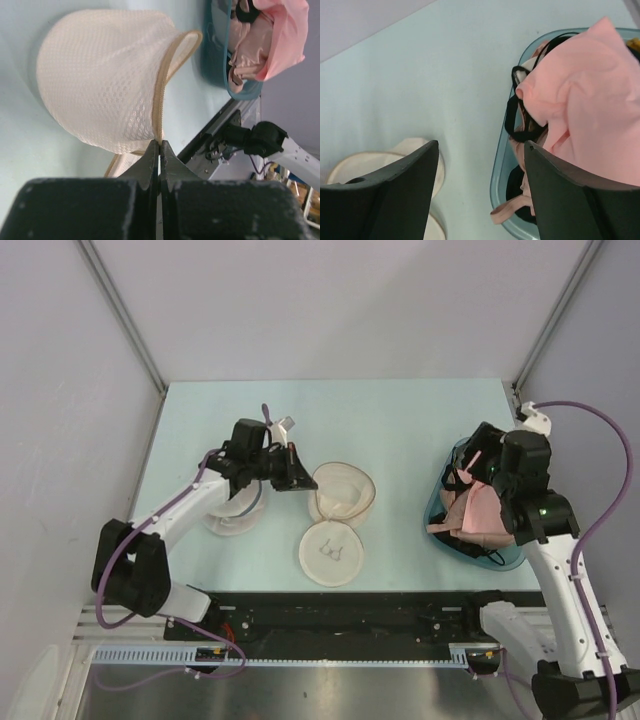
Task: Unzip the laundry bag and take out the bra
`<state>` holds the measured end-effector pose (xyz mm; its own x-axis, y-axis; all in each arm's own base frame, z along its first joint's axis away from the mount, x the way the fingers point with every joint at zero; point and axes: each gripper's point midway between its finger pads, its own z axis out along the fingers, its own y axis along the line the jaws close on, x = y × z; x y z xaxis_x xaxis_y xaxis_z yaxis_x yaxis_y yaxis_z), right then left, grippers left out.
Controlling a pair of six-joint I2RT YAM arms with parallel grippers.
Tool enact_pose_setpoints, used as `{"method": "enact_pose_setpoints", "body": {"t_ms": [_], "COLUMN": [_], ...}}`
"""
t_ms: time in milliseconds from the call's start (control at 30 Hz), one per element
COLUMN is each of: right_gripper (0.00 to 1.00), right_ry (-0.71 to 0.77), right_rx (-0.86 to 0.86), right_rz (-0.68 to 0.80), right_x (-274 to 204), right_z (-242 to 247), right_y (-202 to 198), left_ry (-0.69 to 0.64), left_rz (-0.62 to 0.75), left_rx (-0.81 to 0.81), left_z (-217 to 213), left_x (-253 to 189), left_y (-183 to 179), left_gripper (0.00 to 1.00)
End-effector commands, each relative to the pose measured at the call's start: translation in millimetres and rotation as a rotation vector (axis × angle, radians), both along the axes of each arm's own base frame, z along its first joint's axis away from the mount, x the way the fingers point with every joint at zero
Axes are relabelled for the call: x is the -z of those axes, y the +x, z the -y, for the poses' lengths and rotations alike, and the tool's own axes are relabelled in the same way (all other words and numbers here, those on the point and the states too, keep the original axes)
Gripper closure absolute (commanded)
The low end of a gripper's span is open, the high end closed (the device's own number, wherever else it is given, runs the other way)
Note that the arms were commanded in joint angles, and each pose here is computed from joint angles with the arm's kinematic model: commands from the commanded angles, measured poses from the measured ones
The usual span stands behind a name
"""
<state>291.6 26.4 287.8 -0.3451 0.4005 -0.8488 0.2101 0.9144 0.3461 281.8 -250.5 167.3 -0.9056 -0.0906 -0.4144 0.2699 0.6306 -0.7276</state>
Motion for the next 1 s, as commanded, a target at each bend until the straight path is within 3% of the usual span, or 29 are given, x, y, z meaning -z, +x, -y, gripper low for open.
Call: {"method": "enact_pose_setpoints", "body": {"t_ms": [0,67,200,233,267,333,367,533,633,767,967], "right_gripper": [0.27,0.26,0.24,0.23,0.23,0.23,0.22,0.2,0.04,0.02,0.0], "right_ry": [0.006,-0.002,-0.028,-0.028,-0.024,-0.015,-0.012,-0.003,-0.007,-0.021,-0.041], "right_rx": [-0.118,-0.208,-0.18,-0.18,-0.187,-0.18,-0.188,-0.18,-0.166,-0.135,-0.127], "right_rz": [-0.037,-0.039,-0.069,-0.076,-0.072,-0.076,-0.073,-0.056,-0.072,-0.122,-0.162], "right_x": [1,10,22,24,23,25,24,19,23,37,47], "right_z": [-32,-60,-75,-77,-81,-82,-83,-80,-79,-78,-80], "right_y": [-25,-30,-38,-40,-43,-45,-47,-50,-50,-49,-47], "left_ry": [-0.007,-0.018,-0.016,-0.009,0.012,0.023,0.034,0.038,0.014,-0.069,-0.034], "left_rz": [0.128,0.135,0.116,0.102,0.079,0.062,0.057,0.171,0.29,0.48,0.492], "left_rx": [-0.06,-0.098,-0.15,-0.164,-0.188,-0.206,-0.219,-0.219,-0.175,-0.1,-0.074], "left_z": [-2,-1,-4,-5,-11,-15,-20,-30,-33,-33,-45], "left_x": [-33,-43,-47,-44,-39,-33,-31,-65,-102,-147,-123], "left_y": [37,59,88,93,95,94,94,84,69,33,2], "left_gripper": [0.99,0.99,1.0,0.94,0.65,0.27,0.0,0.0,0.0,0.0,0.0]}}
